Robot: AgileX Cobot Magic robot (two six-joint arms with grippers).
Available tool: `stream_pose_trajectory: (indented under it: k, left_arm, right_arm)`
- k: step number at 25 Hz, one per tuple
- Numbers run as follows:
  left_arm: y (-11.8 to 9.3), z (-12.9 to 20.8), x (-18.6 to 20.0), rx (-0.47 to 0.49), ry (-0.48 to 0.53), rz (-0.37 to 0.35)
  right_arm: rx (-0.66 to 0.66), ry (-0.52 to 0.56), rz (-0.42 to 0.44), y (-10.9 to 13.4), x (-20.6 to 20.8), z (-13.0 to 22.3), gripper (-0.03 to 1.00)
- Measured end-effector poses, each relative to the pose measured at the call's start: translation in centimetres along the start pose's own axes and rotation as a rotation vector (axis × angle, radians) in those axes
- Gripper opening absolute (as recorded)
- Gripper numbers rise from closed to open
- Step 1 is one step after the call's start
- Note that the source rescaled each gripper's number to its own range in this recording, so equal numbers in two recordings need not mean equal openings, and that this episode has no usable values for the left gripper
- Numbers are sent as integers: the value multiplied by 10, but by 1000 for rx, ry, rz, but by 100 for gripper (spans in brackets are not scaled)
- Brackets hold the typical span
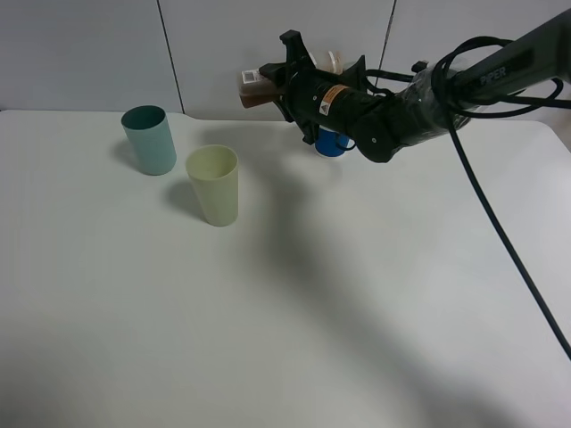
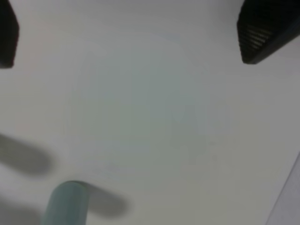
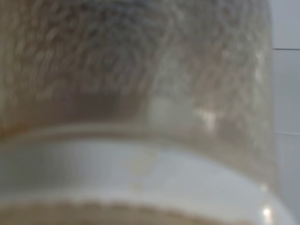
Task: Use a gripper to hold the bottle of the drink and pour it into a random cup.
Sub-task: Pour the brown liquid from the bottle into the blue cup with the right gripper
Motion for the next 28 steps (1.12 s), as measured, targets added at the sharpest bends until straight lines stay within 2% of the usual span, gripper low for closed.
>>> stream_pose_trajectory:
  k: [15, 28]
  left_arm:
    - [0, 0, 0, 0, 0, 0]
    - [0, 0, 0, 0, 0, 0]
  right_arm:
    - [-26, 5, -1, 0, 0, 0, 0]
    - [-112, 16, -62, 9, 1, 0, 0]
Point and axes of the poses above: a point on each arm's last joint axis where the gripper is mounted, x pointing back along that axis away from the gripper, y along the wrist's bending axis when the last joint is at zero, z = x × y, the point moved 6 cm from there along -x, pointing out along that axis toward the gripper, and after that the axes turned 1 degree about -x, right-handed, at the moved point
